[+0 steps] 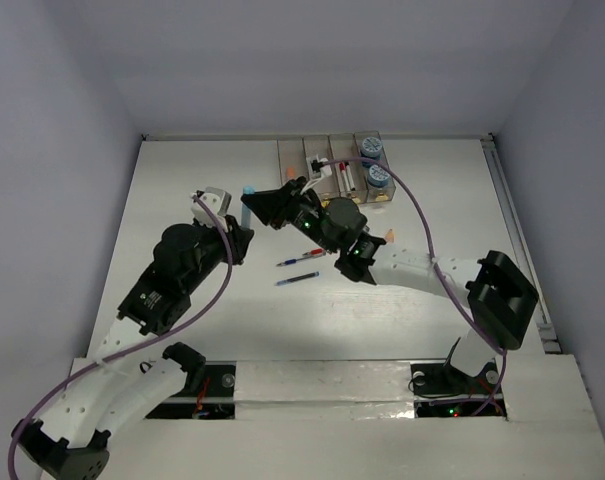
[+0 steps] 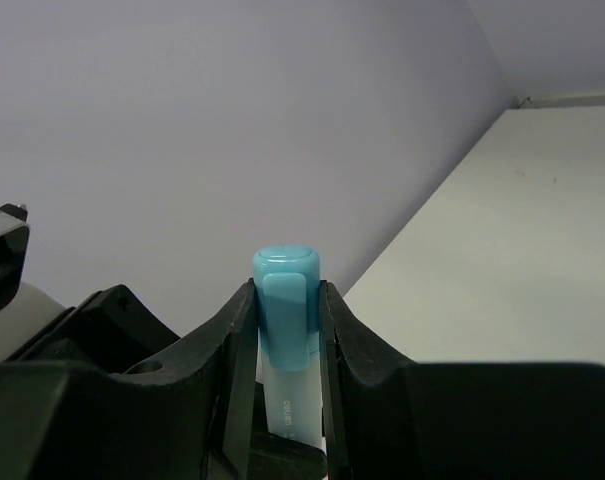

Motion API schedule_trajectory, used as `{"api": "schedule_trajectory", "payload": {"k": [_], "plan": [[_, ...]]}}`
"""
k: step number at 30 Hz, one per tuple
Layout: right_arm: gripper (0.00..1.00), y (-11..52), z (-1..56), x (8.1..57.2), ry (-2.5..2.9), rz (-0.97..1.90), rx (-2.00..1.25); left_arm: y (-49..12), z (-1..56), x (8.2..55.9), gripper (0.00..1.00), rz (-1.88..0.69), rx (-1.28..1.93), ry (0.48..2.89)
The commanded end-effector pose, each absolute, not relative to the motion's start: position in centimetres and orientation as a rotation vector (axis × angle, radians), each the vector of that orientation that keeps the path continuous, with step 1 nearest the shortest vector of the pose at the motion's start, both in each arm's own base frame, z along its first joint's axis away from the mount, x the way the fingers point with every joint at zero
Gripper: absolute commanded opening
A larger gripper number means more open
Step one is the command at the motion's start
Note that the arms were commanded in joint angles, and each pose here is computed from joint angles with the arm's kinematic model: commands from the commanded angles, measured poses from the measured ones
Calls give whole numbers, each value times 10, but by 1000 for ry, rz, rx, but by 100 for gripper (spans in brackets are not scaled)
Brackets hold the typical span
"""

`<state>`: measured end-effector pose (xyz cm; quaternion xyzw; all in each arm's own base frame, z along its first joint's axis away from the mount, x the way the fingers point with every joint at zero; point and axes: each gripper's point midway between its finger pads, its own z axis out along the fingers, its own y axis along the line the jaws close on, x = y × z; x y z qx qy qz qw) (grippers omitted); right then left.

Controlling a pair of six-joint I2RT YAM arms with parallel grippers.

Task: Sort the stationery into containers
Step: Close the pen cap on the pen, then place the pen in the storage box.

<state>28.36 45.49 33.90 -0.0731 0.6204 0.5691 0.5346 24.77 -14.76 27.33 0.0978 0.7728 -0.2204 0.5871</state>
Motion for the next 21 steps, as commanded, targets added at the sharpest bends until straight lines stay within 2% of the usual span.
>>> {"api": "schedule_trajectory", "payload": {"k": [1, 8, 16, 21], "plan": [[0, 474, 238, 213, 1791, 1398, -392, -131, 389, 266, 0, -533, 57, 1440], [0, 464, 195, 176, 1900, 1413, -429, -136, 424, 276, 0, -545, 47, 1389], [0, 466, 183, 154, 1932, 1447, -460, -143, 440, 293, 0, -551, 26, 1353], [0, 466, 184, 157, 1937, 1454, -408, -157, 451, 296, 0, -596, 39, 1336]]}}
